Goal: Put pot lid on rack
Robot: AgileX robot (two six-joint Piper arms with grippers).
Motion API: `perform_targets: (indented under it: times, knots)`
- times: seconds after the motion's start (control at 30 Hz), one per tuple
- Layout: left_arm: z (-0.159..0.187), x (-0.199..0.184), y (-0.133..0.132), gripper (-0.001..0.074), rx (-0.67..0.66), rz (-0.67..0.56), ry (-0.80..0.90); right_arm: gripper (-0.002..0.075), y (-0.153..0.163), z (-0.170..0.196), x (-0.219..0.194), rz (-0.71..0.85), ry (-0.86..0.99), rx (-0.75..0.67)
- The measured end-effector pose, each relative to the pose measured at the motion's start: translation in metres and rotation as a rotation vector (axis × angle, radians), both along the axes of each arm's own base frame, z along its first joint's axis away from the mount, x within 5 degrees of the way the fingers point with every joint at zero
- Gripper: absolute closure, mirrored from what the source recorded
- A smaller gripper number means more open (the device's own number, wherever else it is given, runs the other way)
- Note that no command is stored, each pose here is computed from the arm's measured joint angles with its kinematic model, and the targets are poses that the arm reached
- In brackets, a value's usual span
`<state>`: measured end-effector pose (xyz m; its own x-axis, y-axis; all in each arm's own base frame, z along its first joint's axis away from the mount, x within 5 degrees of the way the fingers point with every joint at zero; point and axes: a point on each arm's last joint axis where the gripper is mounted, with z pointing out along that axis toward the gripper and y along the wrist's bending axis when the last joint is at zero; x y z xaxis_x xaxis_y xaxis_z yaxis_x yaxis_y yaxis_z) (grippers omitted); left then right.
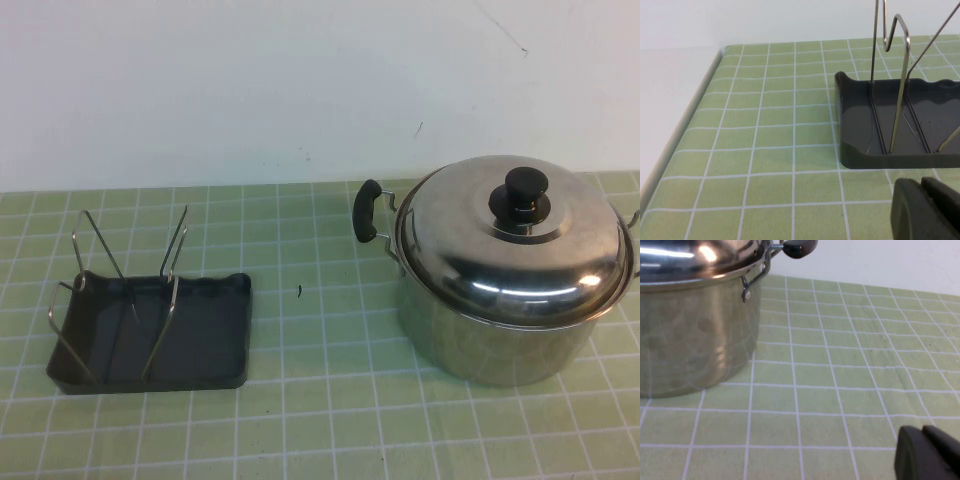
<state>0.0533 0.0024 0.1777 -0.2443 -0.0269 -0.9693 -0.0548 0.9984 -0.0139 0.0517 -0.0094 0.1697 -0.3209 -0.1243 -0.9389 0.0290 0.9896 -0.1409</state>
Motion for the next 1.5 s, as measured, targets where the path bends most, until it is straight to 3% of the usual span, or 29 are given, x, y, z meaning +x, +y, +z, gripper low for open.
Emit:
perform_targets:
  times: [1.27, 1.37, 1.5]
  knots:
    - [0.000, 0.000, 0.000, 0.0738, 0.000, 0.000, 0.001, 0.0727, 0.000, 0.001, 0.000, 0.003, -0.009, 0.000]
    - [0.000, 0.000, 0.000, 0.0738, 0.000, 0.000, 0.001, 0.0727, 0.000, 0.018, -0.001, -0.006, -0.060, 0.031]
    - [0.000, 0.000, 0.000, 0.0738, 0.000, 0.000, 0.001, 0.0727, 0.000, 0.075, -0.011, -0.016, -0.243, 0.121]
